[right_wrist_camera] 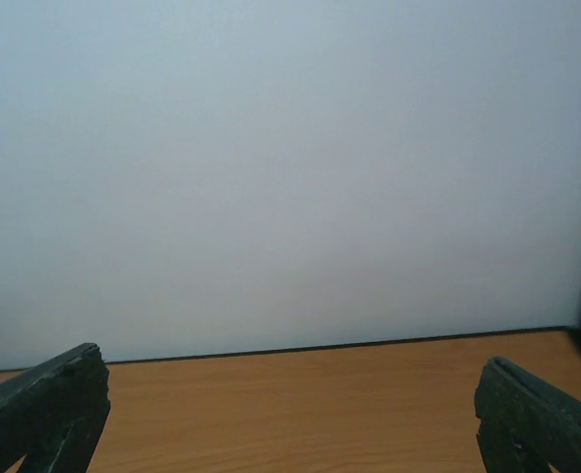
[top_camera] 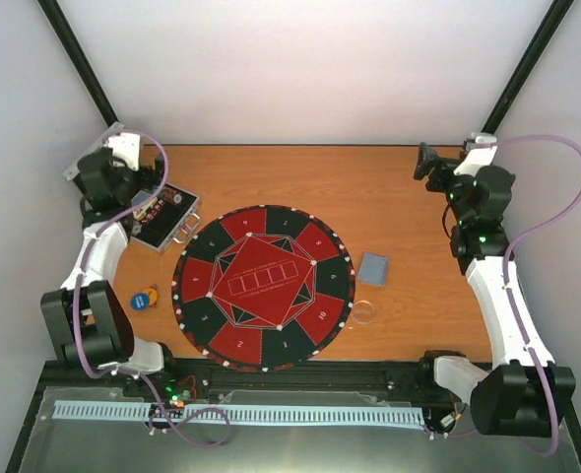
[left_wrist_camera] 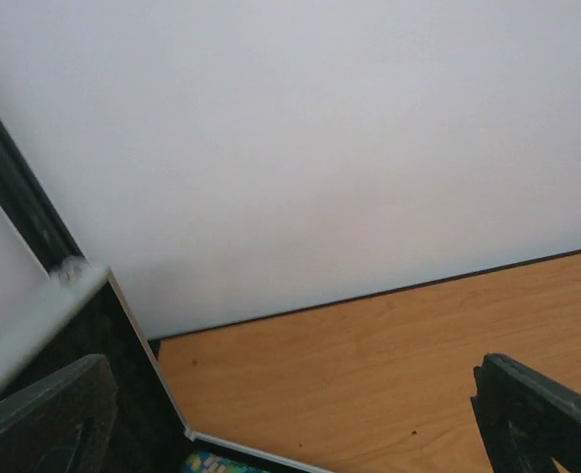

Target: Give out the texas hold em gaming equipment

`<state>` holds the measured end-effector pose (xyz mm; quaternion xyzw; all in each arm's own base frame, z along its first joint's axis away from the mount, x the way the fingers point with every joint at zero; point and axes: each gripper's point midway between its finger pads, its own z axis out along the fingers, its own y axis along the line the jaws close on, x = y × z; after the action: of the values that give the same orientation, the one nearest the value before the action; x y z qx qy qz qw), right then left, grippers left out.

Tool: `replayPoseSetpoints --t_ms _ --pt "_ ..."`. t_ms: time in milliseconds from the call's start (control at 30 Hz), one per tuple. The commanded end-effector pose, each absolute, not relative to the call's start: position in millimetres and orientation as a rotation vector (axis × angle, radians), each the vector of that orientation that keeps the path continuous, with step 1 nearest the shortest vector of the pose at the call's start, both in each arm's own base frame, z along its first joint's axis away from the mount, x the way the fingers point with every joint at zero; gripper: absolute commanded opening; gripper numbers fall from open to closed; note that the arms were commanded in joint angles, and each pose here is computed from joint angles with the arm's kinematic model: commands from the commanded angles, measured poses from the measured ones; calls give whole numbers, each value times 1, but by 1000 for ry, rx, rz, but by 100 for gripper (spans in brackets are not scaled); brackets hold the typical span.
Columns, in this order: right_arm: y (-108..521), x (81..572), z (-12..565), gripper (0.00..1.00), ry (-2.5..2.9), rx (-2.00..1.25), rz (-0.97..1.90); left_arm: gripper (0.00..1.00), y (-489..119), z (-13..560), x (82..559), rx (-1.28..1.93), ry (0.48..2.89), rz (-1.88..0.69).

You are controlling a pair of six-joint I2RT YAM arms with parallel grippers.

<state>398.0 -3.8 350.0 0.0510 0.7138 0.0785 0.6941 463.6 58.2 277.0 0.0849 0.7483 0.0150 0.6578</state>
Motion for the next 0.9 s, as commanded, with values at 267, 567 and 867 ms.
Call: replayPoseSetpoints --t_ms 267,567,867 --pt "135 296 240 100 2443 -185 178 100 55 322 392 274 2031 106" --pt "139 198 124 100 2902 -209 -11 100 60 298 377 219 2164 104" --pt "140 182 51 99 3031 -248 -57 100 60 268 377 191 2228 67"
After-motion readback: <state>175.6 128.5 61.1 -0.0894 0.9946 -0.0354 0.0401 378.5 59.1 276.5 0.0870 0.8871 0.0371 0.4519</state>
